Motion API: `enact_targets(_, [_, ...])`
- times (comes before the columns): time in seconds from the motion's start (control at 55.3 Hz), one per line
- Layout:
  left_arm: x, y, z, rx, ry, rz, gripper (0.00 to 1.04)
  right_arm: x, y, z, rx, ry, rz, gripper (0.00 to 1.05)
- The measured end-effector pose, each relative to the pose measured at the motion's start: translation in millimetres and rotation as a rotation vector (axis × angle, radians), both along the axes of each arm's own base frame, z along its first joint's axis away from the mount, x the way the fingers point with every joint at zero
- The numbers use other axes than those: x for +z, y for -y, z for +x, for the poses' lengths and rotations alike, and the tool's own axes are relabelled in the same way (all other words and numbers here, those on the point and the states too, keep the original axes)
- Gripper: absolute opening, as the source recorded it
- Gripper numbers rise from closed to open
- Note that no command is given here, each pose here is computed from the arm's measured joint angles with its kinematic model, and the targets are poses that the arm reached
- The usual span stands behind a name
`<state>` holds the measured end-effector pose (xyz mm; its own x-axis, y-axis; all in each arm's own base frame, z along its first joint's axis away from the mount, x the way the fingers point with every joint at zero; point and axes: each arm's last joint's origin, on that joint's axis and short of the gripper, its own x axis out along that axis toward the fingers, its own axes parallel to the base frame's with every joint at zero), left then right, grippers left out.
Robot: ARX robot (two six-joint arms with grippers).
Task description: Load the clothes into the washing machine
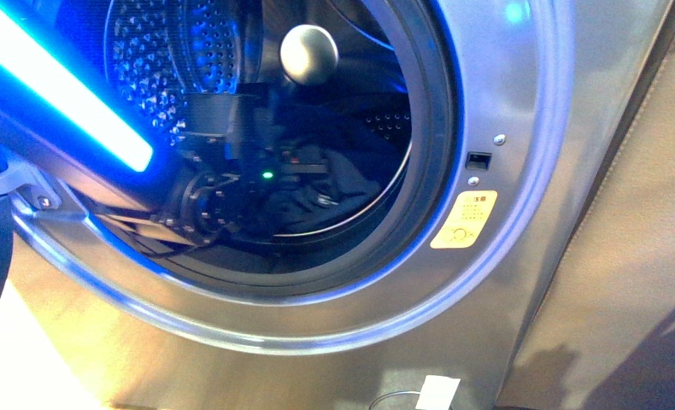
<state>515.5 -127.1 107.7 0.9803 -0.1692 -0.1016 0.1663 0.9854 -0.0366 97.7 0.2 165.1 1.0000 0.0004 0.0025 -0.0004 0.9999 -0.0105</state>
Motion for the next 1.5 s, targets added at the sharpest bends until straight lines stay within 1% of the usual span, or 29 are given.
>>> enact_targets(0.253, [11,7,8,-0.028,0.032,-0.010,0.13,0,0,0,0.000,0.000,0.000,0.02])
enact_targets(0.56, [32,19,16,-0.061,0.092,0.012,0.13,0,0,0,0.000,0.000,0.000,0.02])
enact_targets(0.795, [29,26,15,-0.084,0.090,0.041,0.13,0,0,0,0.000,0.000,0.000,0.02])
enact_targets(1.012, [19,21,22,-0.031,0.057,0.067,0.13,0,0,0,0.000,0.000,0.000,0.02])
enact_targets(1.103, [15,16,25,-0.015,0.052,0.066,0.28,0,0,0,0.000,0.000,0.000,0.02])
enact_targets(1.175, [13,10,26,0.001,0.045,0.066,0.46,0,0,0,0.000,0.000,0.000,0.02])
enact_targets(1.211, [12,8,27,0.012,0.044,0.067,0.53,0,0,0,0.000,0.000,0.000,0.02])
enact_targets(1.374, [12,3,17,0.031,0.024,0.043,0.94,0,0,0,0.000,0.000,0.000,0.02])
enact_targets(1.428, [15,2,13,0.035,0.022,0.034,1.00,0,0,0,0.000,0.000,0.000,0.02])
enact_targets(1.5, [22,0,5,0.037,0.016,0.019,0.98,0,0,0,0.000,0.000,0.000,0.02])
